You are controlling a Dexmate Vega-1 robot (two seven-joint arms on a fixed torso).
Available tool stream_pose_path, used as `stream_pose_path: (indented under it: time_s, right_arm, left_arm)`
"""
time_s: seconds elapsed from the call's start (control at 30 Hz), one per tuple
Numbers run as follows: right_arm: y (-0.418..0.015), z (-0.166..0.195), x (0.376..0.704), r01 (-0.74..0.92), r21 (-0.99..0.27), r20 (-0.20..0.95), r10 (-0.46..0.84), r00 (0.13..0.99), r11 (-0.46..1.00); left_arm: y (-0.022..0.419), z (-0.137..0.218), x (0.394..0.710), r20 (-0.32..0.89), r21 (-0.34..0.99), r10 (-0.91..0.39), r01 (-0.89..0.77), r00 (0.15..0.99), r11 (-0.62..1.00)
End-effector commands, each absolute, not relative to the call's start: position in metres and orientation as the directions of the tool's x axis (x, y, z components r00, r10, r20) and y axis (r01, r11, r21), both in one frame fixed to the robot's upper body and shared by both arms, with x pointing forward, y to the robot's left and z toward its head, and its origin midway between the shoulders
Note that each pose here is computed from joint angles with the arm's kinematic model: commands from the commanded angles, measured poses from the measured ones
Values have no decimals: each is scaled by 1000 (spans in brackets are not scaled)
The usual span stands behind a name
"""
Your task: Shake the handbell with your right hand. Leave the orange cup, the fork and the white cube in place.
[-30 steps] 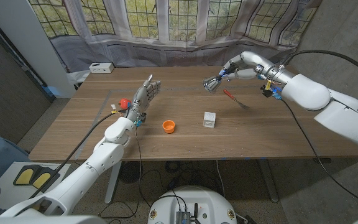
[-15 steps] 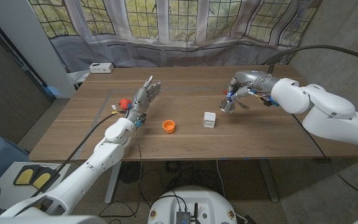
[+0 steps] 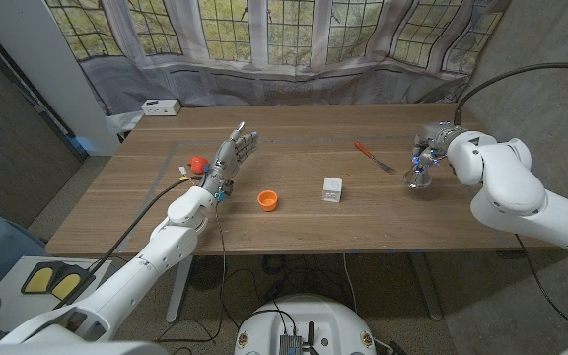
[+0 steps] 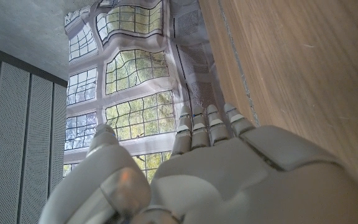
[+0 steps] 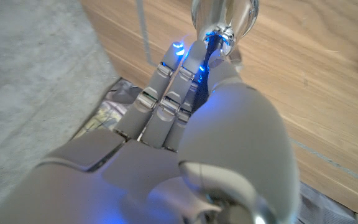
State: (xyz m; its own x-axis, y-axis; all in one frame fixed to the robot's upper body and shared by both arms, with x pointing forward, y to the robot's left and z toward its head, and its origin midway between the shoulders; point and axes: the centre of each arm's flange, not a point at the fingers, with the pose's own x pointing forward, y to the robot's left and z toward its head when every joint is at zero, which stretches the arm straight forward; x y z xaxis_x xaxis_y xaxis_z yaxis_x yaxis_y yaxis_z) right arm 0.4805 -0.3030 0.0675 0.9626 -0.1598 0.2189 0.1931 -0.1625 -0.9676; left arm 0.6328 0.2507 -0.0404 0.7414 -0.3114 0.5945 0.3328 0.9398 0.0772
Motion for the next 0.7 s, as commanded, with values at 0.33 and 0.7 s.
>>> stream_pose_path:
  time_s: [0.33,0.7]
  right_arm:
    - [-336,137,418,336,-724,616,-346,707,-602]
    - [-324,132,437,192,-672,604,-378,702,-715]
  left_arm:
    - [246,-45,637,583,70,-323,350,746,934]
    - [245,-47,639,575,63,-322,351,753,934]
